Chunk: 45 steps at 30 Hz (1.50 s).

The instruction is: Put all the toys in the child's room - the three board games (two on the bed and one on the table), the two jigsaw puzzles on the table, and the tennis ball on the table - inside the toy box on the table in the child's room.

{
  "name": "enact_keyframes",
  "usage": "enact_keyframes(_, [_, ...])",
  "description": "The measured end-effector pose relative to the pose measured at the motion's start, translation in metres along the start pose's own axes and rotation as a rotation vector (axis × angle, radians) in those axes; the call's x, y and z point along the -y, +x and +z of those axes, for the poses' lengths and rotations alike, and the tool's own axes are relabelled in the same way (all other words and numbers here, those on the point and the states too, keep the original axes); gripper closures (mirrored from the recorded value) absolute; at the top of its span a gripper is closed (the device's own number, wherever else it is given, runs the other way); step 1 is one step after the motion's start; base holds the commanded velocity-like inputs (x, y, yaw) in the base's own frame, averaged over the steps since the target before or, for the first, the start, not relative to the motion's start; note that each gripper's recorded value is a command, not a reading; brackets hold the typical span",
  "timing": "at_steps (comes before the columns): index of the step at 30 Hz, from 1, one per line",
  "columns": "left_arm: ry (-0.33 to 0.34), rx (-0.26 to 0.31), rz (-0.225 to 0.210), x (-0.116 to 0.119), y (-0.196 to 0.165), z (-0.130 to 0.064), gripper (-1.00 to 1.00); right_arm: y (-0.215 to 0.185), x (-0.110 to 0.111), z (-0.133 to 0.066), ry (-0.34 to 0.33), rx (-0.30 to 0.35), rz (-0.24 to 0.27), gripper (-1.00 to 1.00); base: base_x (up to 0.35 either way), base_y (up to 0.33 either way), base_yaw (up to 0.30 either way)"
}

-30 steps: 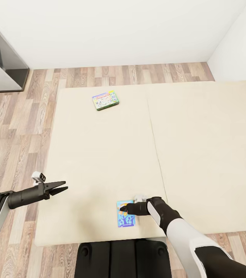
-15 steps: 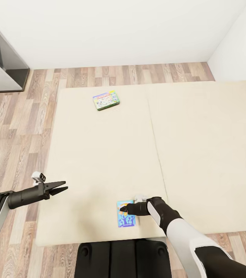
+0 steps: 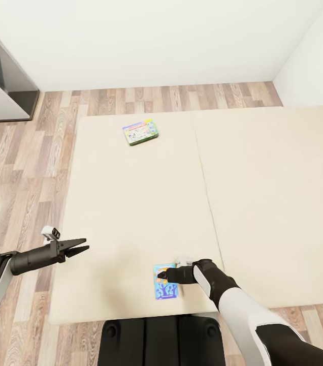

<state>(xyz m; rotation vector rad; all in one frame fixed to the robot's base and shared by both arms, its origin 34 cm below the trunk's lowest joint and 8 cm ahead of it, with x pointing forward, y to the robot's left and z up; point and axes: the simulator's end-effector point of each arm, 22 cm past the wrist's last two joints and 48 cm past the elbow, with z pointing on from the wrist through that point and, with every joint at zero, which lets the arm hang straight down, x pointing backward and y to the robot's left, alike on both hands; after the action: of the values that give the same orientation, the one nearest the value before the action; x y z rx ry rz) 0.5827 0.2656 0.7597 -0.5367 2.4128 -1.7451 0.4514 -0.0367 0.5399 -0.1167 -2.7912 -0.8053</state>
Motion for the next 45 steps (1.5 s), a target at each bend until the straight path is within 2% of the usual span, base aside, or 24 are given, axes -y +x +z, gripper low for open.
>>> enact_keyframes(45, [0.0, 0.0, -0.001, 0.0, 0.0, -0.0001, -1.0, -0.0008, -0.0002, 0.0, -0.001, 0.004, -0.001, -1.0, 0.0, 0.02, 0.0])
